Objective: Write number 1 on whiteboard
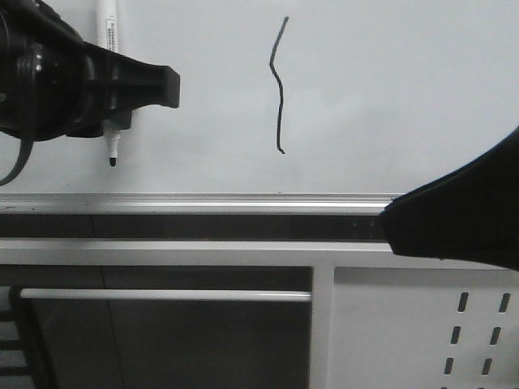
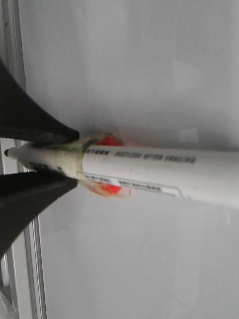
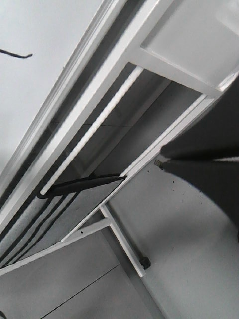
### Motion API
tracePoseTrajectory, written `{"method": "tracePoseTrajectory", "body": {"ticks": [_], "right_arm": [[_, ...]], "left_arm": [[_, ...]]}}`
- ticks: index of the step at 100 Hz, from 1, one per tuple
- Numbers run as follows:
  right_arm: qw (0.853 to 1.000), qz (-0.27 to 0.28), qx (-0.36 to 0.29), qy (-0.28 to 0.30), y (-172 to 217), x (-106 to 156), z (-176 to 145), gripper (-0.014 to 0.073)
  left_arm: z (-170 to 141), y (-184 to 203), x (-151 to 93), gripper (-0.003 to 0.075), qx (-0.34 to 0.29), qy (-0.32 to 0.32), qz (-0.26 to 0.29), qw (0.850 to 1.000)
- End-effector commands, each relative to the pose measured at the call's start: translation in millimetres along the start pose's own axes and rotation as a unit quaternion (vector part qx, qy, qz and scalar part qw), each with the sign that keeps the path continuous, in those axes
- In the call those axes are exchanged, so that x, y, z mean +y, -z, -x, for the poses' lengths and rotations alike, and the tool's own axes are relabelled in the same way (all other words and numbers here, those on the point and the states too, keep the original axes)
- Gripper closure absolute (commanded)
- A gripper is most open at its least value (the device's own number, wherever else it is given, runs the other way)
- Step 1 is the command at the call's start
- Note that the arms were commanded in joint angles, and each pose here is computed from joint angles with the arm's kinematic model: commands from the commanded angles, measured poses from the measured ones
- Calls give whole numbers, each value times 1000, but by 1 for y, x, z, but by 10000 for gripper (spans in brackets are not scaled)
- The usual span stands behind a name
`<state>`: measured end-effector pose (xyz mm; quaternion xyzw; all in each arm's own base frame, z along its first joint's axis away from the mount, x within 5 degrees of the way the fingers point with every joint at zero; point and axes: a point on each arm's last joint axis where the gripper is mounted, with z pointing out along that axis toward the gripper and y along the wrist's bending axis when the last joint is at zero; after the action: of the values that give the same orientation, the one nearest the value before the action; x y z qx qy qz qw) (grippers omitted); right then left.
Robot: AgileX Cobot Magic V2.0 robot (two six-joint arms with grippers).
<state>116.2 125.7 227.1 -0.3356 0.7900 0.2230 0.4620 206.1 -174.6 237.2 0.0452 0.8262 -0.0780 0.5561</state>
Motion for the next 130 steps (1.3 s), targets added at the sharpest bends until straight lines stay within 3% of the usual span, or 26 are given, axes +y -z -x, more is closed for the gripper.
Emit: {"method": "tracePoseTrajectory", "body": {"ticks": [1, 27, 39, 77, 130], "right_arm": [[1000, 2, -18, 7, 2, 1, 10, 666], [1000, 2, -18, 7, 2, 1, 10, 666], [1000, 2, -18, 7, 2, 1, 10, 666], [1000, 1, -18, 7, 2, 0, 10, 666], [1000, 0, -17, 7, 2, 0, 10, 666]], "left_arm": [[22, 3, 1, 684, -57, -7, 8, 998], [23, 3, 2, 423, -65, -7, 17, 998], [23, 3, 3, 351, -65, -7, 18, 998], [21, 6, -4, 276, -56, -9, -4, 998], [27, 33, -18, 276, -115, -50, -6, 992]]}}
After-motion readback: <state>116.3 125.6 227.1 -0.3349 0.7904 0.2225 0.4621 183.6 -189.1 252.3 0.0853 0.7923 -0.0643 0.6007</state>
